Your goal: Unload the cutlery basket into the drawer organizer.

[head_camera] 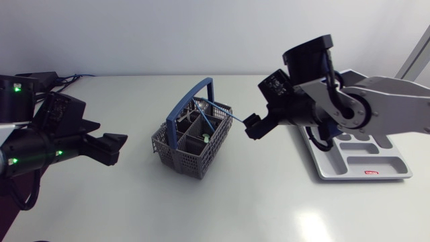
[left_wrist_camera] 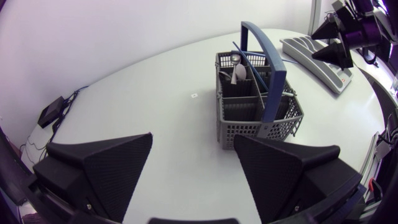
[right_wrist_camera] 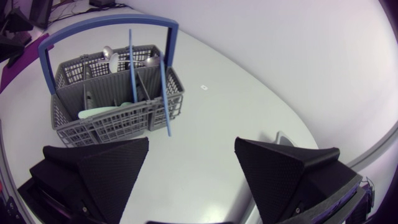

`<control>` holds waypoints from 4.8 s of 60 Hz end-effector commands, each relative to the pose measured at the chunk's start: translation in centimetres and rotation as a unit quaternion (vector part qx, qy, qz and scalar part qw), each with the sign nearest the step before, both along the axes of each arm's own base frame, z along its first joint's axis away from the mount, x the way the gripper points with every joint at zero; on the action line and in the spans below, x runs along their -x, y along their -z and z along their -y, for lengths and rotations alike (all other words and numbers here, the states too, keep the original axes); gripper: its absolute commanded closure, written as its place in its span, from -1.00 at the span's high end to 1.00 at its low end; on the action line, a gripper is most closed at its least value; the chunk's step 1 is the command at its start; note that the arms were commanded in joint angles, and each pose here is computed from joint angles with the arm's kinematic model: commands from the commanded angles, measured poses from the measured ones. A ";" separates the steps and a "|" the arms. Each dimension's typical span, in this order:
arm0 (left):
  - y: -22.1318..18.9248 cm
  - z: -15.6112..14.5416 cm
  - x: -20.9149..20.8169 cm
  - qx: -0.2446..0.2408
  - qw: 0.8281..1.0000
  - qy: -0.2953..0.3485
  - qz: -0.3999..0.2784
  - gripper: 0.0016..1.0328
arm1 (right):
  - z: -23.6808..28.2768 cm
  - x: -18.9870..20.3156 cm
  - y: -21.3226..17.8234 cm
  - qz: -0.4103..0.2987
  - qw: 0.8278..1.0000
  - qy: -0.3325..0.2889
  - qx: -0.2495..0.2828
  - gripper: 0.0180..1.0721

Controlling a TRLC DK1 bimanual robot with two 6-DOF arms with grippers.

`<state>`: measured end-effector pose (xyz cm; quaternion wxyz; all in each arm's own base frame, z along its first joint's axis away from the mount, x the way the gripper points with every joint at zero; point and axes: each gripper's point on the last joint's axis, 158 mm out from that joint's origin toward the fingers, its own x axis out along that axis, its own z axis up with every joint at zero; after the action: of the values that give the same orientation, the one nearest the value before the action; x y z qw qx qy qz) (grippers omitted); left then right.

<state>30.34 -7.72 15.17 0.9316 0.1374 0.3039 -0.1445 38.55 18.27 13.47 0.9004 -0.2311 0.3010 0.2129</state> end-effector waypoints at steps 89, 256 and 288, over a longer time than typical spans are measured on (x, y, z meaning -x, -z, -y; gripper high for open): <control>-2.9 4.1 0.0 -0.052 0.991 0.107 0.064 0.82 | -4.0 -2.6 1.0 0.038 0.972 -0.145 0.179 -0.89; 1.3 20.5 2.7 -0.283 0.870 0.370 0.158 -0.93 | -0.3 12.6 -8.5 0.134 0.979 -0.135 0.071 0.65; -1.8 23.6 -1.3 -0.077 0.961 0.251 0.084 -0.93 | -1.7 10.5 -11.4 -0.022 0.968 -0.095 -0.231 0.65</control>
<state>30.67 -30.70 15.79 0.8579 0.3345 0.1821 -0.3449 27.78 19.16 24.32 0.9012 -0.0657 0.2324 0.3599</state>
